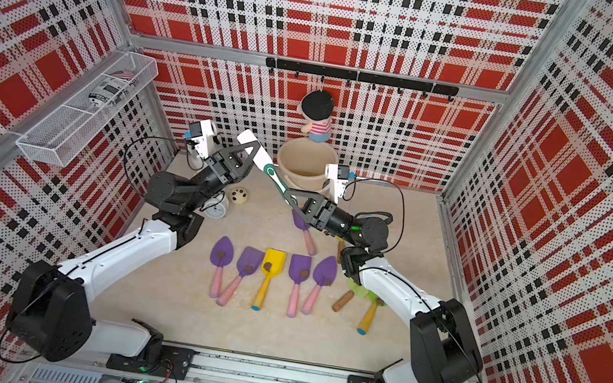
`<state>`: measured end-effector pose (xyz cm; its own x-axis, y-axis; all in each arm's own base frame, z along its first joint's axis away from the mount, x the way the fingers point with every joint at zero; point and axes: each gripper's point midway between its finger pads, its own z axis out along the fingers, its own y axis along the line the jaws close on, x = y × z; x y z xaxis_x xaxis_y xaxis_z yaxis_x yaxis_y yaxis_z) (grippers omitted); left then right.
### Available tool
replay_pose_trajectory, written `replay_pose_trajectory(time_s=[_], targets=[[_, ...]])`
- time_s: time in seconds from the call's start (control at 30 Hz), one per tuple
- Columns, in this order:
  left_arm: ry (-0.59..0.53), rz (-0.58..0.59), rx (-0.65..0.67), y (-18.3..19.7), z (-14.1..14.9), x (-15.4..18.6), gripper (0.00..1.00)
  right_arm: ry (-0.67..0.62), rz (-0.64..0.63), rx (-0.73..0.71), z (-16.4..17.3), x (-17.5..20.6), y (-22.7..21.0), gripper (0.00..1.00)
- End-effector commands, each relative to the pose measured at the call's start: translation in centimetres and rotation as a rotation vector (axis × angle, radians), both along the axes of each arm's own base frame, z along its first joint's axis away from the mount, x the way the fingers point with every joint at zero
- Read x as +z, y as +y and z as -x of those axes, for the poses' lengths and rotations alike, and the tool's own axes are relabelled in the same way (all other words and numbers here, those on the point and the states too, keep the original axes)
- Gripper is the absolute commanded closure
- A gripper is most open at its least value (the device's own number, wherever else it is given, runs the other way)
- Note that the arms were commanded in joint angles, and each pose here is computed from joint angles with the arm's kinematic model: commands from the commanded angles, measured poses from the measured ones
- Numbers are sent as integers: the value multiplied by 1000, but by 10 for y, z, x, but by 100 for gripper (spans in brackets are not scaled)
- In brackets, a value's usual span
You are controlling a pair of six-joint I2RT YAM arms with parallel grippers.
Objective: Brush the soil off the hand trowel and place it into the bucket
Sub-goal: Pick up the brush from the center of the board, then pick up the hand trowel from the center of the board.
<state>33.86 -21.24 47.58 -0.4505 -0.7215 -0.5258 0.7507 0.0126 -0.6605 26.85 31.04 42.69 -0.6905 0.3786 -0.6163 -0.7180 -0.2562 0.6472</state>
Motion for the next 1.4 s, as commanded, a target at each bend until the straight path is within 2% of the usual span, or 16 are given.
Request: replay_pose_trajectory(time_s=[0.0,0.33,0.37,0.43,0.47,0.57,0.6,0.7,0.87,1.0,1.17,1.37], targets=[[-27,29,0,3,5,5,100,-44,-62,7,6,18,-3,72],[-10,22,5,1,-1,-3,100,-13,-28,7,4,9,4,93],[-8,18,6,0,-1,-4,96,-13,-24,2,4,8,4,97],[2,9,17,0,-4,-7,61,-15,-12,-23,2,8,2,100],[7,0,30,1,-5,-9,47,-17,1,-41,0,7,1,100],[40,-66,104,4,-14,-19,25,-21,40,-118,-8,8,-6,100],[57,-101,147,6,-19,-25,21,-21,54,-149,-12,8,-11,100],[113,-200,289,18,-29,-40,17,-8,73,-243,-24,9,-32,100],[264,-383,552,38,-42,-77,19,70,178,-482,-56,-5,-76,100],[394,-564,690,12,-41,-119,19,176,294,-683,-80,-24,-117,100],[512,-637,641,-43,-38,-179,23,331,331,-790,-96,-57,-165,100],[595,-779,556,-112,-40,-252,26,390,366,-847,-87,-79,-193,100]])
